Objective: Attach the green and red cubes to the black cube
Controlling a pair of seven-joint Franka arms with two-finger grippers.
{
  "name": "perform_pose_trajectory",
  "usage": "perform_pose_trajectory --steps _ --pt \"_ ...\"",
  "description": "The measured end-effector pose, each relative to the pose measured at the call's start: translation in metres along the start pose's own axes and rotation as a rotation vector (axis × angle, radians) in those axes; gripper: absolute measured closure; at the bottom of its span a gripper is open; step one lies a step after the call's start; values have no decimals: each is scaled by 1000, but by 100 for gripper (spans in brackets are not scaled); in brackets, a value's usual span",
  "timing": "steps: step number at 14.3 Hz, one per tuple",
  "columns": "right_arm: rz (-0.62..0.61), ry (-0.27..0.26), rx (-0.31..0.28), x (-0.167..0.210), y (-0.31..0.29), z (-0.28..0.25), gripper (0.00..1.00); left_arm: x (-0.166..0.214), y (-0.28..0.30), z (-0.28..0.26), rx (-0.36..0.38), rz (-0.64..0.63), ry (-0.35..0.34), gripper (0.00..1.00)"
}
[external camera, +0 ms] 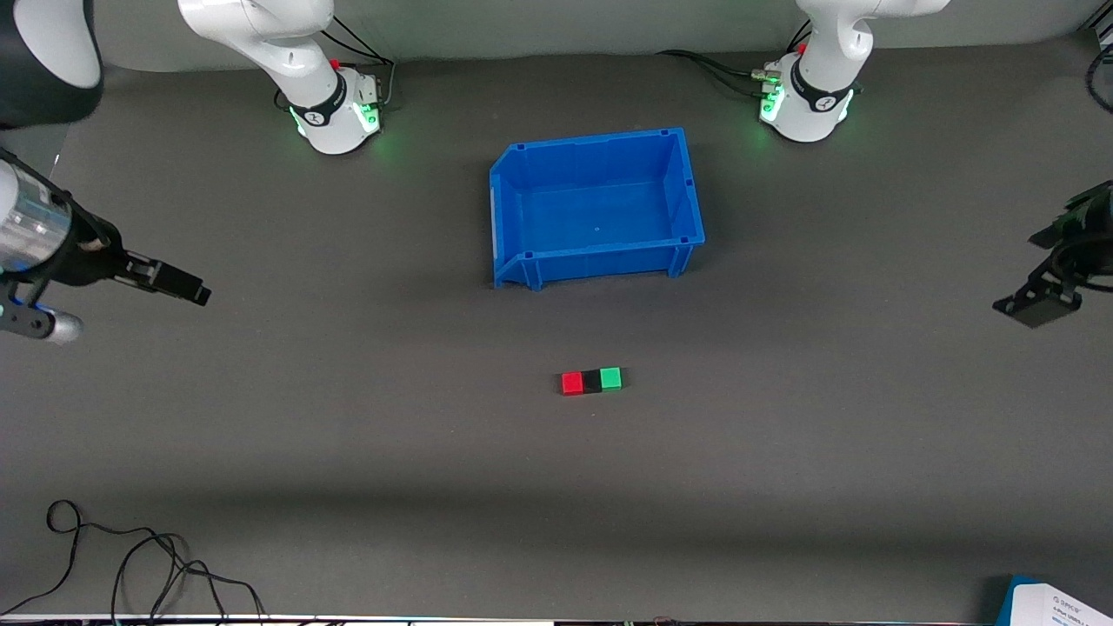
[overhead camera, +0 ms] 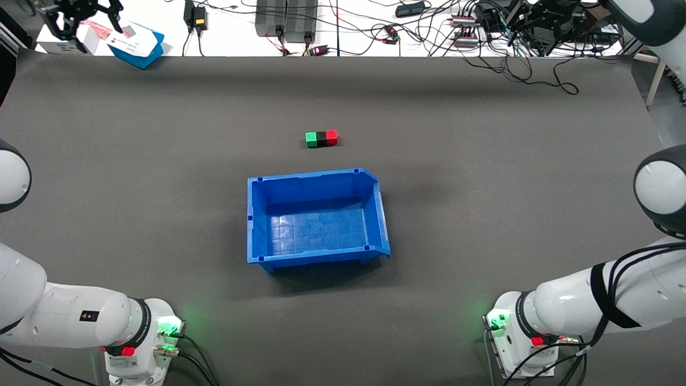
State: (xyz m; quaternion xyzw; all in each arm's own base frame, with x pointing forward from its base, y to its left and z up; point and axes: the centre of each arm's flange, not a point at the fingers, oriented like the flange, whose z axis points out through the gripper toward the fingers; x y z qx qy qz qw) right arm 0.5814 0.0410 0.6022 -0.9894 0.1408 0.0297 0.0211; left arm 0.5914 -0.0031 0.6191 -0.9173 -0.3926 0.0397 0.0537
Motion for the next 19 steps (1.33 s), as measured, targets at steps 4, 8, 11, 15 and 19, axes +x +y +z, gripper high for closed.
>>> perform_pose_trajectory --steps 4,8,11,15,19 --pt "-38 12 5 -13 -1 -10 0 11 -36 -15 -5 255 -10 0" --pt "-73 34 -39 -20 -6 -14 0 -4 -27 -12 13 420 -41 0" --pt "-84 27 -50 -20 -7 -9 0 -19 -12 -13 13 515 -37 0" --pt "-88 24 -52 -20 -8 -7 0 -17 -11 -14 5 632 -27 0" --pt "-118 19 -53 -19 -8 -5 0 -14 -10 -16 -10 717 -1 0"
